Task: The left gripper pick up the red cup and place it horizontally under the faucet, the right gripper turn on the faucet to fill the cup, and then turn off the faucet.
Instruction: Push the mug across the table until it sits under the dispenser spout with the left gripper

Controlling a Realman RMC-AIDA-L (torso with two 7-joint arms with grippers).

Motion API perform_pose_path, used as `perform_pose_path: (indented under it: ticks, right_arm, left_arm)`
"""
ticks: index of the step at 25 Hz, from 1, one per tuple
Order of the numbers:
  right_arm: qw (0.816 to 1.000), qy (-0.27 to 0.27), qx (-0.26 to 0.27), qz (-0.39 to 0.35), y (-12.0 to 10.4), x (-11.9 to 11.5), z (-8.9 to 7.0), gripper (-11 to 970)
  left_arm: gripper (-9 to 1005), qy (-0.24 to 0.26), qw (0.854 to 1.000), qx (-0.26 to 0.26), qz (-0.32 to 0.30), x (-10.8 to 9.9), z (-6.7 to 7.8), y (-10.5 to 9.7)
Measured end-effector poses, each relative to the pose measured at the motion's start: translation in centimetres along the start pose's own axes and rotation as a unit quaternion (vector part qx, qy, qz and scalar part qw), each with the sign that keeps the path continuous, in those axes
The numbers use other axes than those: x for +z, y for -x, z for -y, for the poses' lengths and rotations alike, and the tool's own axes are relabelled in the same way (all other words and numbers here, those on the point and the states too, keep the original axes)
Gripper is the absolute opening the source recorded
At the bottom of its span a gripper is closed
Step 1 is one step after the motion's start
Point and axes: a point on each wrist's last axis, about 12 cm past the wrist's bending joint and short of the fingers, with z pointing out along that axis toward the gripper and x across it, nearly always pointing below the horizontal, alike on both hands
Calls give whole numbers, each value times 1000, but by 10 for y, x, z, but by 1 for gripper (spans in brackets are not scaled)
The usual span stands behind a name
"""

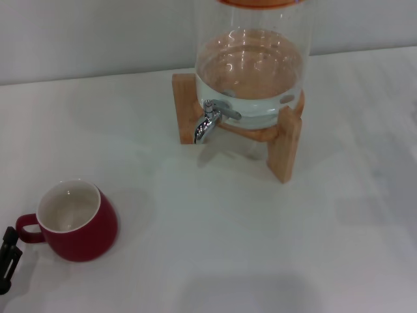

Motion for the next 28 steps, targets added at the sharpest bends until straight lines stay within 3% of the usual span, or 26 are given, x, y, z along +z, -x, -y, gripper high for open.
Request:
perform_pose_path:
  ticks: [28]
  right_arm:
    - [1000, 0, -1, 5, 2, 4, 1, 680]
  left_arm:
    - [701, -11, 1000, 7, -17, 15, 0, 0]
